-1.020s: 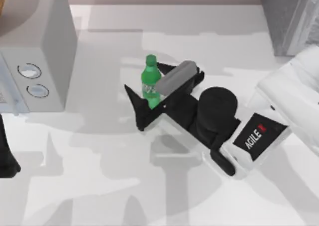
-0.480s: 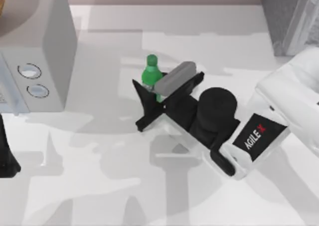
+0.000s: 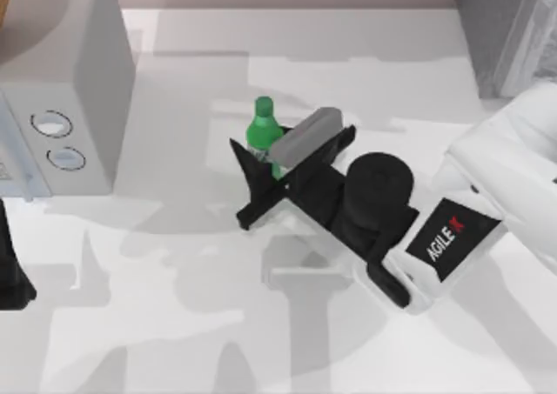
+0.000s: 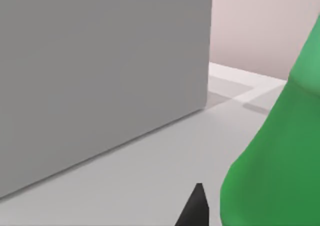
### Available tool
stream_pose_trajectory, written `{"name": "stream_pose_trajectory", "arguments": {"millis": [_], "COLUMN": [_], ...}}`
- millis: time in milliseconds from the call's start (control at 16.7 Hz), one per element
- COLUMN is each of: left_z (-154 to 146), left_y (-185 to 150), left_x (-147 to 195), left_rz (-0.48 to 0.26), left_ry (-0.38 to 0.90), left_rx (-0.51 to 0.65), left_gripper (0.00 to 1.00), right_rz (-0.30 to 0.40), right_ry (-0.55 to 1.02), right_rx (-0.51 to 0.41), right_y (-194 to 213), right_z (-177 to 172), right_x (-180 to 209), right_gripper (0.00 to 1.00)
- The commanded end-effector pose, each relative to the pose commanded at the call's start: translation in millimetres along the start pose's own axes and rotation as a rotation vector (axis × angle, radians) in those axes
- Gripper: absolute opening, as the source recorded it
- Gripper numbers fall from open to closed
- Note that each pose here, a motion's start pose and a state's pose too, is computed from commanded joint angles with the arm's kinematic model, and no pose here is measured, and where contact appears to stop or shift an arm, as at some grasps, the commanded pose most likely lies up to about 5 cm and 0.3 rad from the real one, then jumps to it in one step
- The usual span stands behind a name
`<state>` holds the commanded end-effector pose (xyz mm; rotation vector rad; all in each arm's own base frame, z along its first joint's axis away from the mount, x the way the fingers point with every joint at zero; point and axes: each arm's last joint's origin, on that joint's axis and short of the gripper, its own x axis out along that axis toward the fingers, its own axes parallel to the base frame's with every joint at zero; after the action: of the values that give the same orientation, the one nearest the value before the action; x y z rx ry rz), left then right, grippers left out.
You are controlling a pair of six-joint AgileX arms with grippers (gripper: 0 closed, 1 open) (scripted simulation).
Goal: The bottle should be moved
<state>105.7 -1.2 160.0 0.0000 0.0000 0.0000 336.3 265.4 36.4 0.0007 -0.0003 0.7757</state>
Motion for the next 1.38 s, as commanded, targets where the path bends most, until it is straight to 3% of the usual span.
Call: {"name": "stream_pose_trajectory", "arguments": {"millis": [240, 480, 660, 900, 1140, 1380], "left_z": [0.0, 0.0, 0.0, 0.0, 0.0, 0.0], "left_y": [0.0, 0.0, 0.0, 0.0, 0.0, 0.0], "left_x": [0.0, 0.0, 0.0, 0.0, 0.0, 0.0], "left_rz": [0.0, 0.0, 0.0, 0.0, 0.0, 0.0], "left_ry": [0.0, 0.0, 0.0, 0.0, 0.0, 0.0], "left_rx": [0.0, 0.0, 0.0, 0.0, 0.0, 0.0], "left_gripper": [1.0, 1.0, 1.0, 1.0, 1.0, 1.0], "right_rz": [-0.001, 0.0, -0.001, -0.005, -0.008, -0.009], "right_ry": [-0.004, -0.013, -0.005, 0.008, 0.01, 0.009], "right_rx": [0.001, -0.004, -0.003, 0.005, 0.007, 0.004], "right_y": [-5.8, -58.8, -122.6, -192.0, -212.4, -212.2], "right_z": [1.1, 6.2, 11.6, 22.4, 35.0, 40.8], "right_x": [-2.0, -28.3, -76.5, -171.5, -247.8, -270.5], "right_gripper": [0.0, 0.0, 0.0, 0.0, 0.0, 0.0]}}
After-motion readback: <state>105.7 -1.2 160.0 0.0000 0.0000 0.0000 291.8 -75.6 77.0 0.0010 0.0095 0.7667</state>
